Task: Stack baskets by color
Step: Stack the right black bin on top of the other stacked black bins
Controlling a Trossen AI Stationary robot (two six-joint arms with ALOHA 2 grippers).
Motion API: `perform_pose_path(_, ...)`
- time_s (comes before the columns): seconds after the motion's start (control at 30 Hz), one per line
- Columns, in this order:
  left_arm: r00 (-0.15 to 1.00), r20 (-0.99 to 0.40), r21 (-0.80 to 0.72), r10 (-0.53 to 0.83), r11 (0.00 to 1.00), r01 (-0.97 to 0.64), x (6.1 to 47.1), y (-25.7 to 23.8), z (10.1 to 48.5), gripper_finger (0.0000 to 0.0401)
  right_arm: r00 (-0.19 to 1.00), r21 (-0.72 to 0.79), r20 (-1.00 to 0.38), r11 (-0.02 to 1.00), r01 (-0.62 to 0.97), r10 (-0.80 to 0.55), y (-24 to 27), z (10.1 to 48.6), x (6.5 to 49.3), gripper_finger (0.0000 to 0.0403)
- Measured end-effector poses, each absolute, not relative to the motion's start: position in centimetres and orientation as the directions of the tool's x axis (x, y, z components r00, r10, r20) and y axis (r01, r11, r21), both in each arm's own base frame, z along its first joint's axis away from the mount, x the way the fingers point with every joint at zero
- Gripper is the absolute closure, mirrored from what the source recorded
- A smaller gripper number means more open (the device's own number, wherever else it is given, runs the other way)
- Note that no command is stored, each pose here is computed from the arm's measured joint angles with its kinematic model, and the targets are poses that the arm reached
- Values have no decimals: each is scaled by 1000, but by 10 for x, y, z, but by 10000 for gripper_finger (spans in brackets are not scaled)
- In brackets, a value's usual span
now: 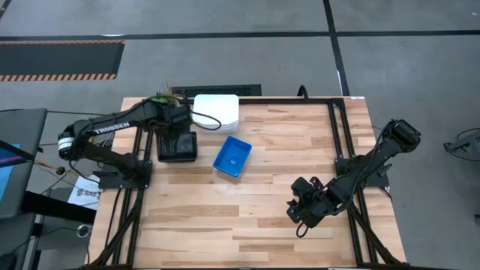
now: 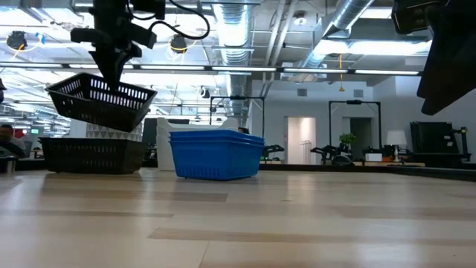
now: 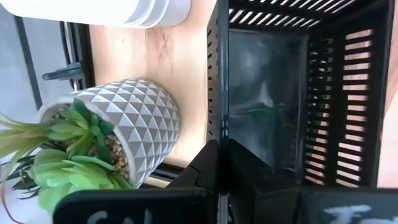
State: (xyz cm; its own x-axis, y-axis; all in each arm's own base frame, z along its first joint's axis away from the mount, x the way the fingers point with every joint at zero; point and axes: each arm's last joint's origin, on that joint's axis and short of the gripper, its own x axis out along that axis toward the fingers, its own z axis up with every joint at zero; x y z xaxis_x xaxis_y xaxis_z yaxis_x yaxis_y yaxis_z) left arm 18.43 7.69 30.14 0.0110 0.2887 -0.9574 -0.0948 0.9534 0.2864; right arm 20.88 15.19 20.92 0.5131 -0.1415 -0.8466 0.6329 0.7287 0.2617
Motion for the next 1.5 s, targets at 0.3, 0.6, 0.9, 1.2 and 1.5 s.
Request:
perform_pose_path(0.3, 8, -957, 287, 288, 955, -77, 182, 83, 301, 401, 513, 262, -847, 729, 633, -142, 152, 209, 209, 164)
perform_pose_path(0.6, -27, -956, 293, 292, 952, -85, 174, 83, 283, 401, 513, 262, -847, 729, 632, -141, 152, 209, 209, 164)
perform_pose_path(0.9, 3, -967, 254, 256, 962, -100, 170, 88, 261, 401, 516, 269, -845, 723, 636, -139, 152, 209, 209, 164)
perform_pose_path(1.2, 26, -977, 208, 211, 973, -106, 169, 91, 254, 401, 514, 268, -846, 723, 637, -139, 152, 209, 209, 164)
perform_pose_path(1.5, 55, -979, 189, 195, 977, -94, 171, 91, 255, 343, 514, 269, -846, 722, 637, -138, 152, 209, 209, 164)
